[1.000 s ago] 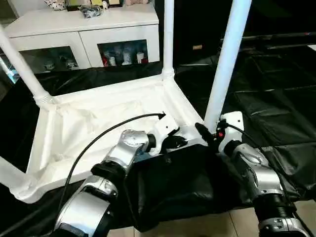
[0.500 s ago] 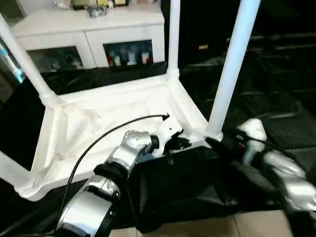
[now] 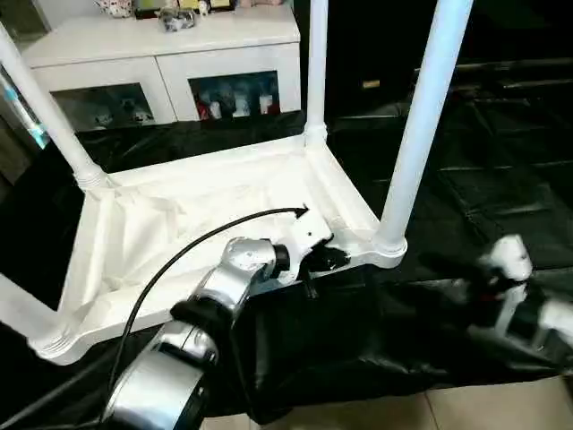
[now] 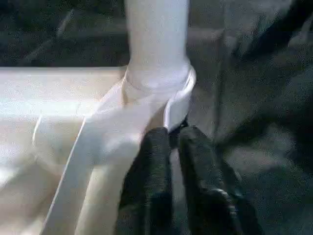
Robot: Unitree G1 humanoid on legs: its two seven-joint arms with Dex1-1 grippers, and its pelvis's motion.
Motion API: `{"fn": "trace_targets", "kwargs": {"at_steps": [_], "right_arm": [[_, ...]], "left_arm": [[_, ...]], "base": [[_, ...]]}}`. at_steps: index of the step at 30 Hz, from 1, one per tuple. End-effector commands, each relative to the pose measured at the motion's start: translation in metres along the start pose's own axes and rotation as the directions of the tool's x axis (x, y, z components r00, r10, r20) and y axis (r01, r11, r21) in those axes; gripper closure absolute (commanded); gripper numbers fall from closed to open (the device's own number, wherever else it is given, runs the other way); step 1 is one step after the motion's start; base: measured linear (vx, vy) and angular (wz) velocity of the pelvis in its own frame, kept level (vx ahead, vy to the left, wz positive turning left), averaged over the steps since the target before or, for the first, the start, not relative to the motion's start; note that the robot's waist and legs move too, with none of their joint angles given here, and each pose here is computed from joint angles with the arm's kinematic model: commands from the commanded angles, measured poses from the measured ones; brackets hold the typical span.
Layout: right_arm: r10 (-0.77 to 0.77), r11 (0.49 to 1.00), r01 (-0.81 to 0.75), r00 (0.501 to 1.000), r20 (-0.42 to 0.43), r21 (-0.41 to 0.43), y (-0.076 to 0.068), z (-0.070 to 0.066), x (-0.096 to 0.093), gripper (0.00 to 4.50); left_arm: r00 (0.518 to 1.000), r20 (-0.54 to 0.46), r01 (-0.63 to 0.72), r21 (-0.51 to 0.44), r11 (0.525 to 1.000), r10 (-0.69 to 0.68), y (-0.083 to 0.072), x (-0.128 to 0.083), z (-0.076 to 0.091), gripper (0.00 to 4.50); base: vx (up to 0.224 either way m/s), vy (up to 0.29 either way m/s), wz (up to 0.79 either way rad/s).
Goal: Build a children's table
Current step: Rotate leg to tighten, then rotate table base
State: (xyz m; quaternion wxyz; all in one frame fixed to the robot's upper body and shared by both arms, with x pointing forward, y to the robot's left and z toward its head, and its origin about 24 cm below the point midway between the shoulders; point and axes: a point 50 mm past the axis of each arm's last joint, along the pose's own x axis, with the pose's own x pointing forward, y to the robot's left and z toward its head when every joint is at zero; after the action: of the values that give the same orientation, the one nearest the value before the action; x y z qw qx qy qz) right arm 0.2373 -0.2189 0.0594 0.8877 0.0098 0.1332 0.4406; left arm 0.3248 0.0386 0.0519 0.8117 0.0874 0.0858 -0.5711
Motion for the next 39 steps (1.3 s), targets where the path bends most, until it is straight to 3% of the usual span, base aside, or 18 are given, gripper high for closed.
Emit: {"fn": "trace_targets", "kwargs": {"at_steps": [1,5,7,11,12,16,18,21,22,23,25,28,35,39], "right_arm": [[0.034,0.999,-0.034,0.999,0.016,-0.023,0.004,0.010,0.008,0.82],[0.049,0.998,-0.049,0.999,0.007,-0.026,0.004,0.011,0.017,0.82],[0.025,0.999,-0.025,1.000,0.015,-0.039,-0.002,0.015,0.034,0.82],[-0.032,0.998,0.033,0.999,0.018,-0.056,-0.011,0.018,0.046,0.82],[-0.060,0.996,0.061,0.998,0.016,-0.061,-0.017,0.020,0.052,0.82],[-0.154,0.985,0.153,0.988,-0.001,-0.075,-0.034,0.022,0.065,0.82],[-0.195,0.977,0.194,0.981,-0.003,-0.092,-0.039,0.023,0.068,0.82],[-0.258,0.962,0.259,0.966,0.016,-0.088,-0.048,0.026,0.075,0.82],[-0.355,0.931,0.356,0.934,0.029,-0.079,-0.060,0.029,0.083,0.82],[-0.355,0.931,0.356,0.934,0.029,-0.079,-0.060,0.029,0.083,0.82],[-0.484,0.872,0.487,0.873,0.053,-0.048,-0.073,0.036,0.092,0.82],[-0.555,0.831,0.556,0.829,0.072,0.000,-0.080,0.041,0.102,0.82],[-0.611,0.791,0.611,0.786,0.097,0.032,-0.084,0.047,0.111,0.82],[-0.635,0.771,0.635,0.766,0.100,0.037,-0.088,0.048,0.109,0.82]], "left_arm": [[0.998,0.052,-0.038,-0.009,0.999,0.038,0.005,-0.011,0.010,3.60],[0.992,0.092,-0.086,-0.038,0.996,0.089,0.005,-0.032,0.015,3.37],[0.991,0.083,-0.098,-0.068,0.993,0.103,-0.012,-0.075,0.010,3.12],[0.990,0.035,-0.134,-0.083,0.988,0.137,-0.028,-0.107,0.002,2.93],[0.981,0.011,-0.192,-0.094,0.977,0.194,-0.033,-0.124,-0.004,2.66],[0.947,-0.062,-0.321,-0.147,0.935,0.315,-0.049,-0.168,-0.018,2.60],[0.942,-0.077,-0.335,-0.155,0.929,0.327,-0.053,-0.175,-0.021,2.29],[0.932,-0.111,-0.362,-0.196,0.911,0.346,-0.066,-0.191,-0.024,2.21],[0.922,-0.147,-0.384,-0.223,0.896,0.358,-0.080,-0.205,-0.027,2.14],[0.922,-0.147,-0.384,-0.223,0.896,0.358,-0.080,-0.205,-0.027,1.99],[0.902,-0.172,-0.428,-0.234,0.873,0.396,-0.094,-0.220,-0.032,1.82],[0.888,-0.199,-0.456,-0.258,0.852,0.415,-0.105,-0.229,-0.034,1.53],[0.859,-0.259,-0.501,-0.245,0.830,0.442,-0.114,-0.246,-0.034,1.08],[0.830,-0.230,-0.554,-0.235,0.798,0.508,-0.111,-0.255,-0.033,0.85]], "base": [[0.000,0.000,0.00],[0.000,0.000,0.00],[0.000,0.000,0.00],[0.004,-0.002,-0.06],[0.000,0.000,0.00],[0.000,0.000,0.00],[0.000,0.000,0.00],[0.000,0.000,0.00],[0.000,0.000,0.00],[0.000,0.000,0.00],[0.000,0.000,0.00],[0.000,0.000,0.00],[0.000,0.000,0.00],[0.000,0.000,0.00]]}}
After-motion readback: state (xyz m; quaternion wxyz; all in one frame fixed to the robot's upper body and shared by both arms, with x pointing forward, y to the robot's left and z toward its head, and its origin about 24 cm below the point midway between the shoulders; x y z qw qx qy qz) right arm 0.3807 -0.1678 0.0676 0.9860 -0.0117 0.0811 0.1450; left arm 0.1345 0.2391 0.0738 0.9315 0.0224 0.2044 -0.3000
